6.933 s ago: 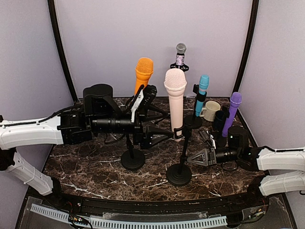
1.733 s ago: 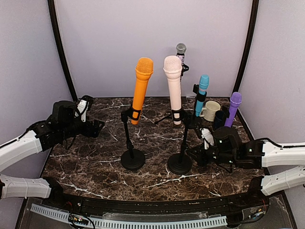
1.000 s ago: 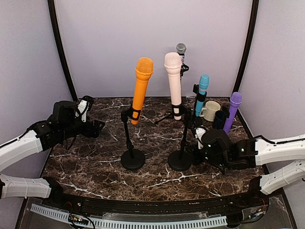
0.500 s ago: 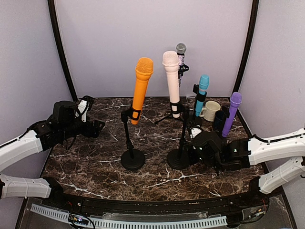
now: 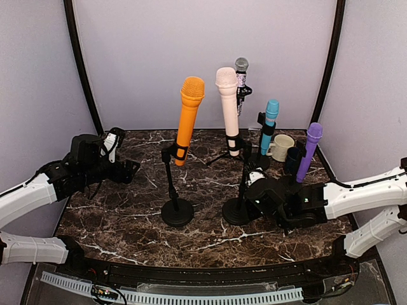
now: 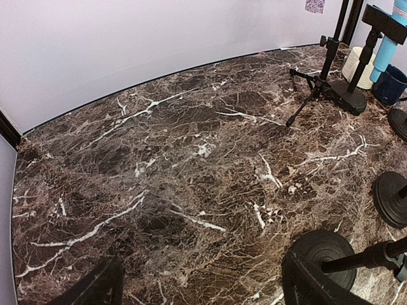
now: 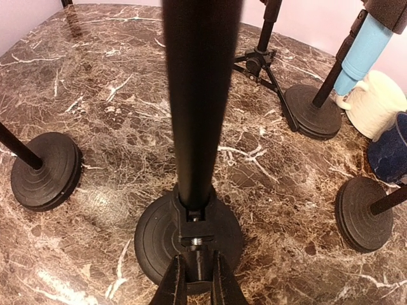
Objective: Remove the microphone from the stand
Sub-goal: Unscrew the knob on the stand of the microphone stand.
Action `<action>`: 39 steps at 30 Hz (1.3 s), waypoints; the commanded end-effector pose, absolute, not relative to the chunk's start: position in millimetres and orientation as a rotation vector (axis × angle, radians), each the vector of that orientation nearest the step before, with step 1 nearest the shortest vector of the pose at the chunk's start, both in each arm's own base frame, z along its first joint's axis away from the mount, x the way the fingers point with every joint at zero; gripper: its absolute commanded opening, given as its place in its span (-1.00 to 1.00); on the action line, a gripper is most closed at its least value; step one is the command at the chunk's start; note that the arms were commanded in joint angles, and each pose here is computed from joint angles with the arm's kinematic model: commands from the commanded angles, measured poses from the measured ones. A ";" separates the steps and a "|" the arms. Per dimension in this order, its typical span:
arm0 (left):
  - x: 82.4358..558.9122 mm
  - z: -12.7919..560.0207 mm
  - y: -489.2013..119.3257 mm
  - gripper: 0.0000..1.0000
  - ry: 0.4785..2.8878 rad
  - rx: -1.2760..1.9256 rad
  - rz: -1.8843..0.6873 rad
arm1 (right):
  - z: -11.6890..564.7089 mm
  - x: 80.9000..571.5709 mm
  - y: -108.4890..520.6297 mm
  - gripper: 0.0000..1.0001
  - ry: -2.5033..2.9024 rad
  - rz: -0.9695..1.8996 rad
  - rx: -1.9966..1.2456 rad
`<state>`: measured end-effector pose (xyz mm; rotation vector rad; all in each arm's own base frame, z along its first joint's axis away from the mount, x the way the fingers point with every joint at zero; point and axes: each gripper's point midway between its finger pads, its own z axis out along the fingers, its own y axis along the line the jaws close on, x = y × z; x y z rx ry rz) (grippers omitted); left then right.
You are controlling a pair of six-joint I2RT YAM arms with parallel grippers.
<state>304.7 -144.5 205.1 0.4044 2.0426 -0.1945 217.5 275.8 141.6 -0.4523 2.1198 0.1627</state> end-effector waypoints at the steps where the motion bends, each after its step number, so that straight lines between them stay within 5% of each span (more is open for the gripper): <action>1: 305.6 210.3 -143.6 0.77 2.021 0.393 -0.205 | 111.6 211.3 258.0 -1.00 2.196 -0.004 -0.538; 39: 305.8 210.0 -144.8 0.77 2.024 0.398 -0.210 | 83.8 207.4 275.1 -1.00 2.182 -0.423 -0.813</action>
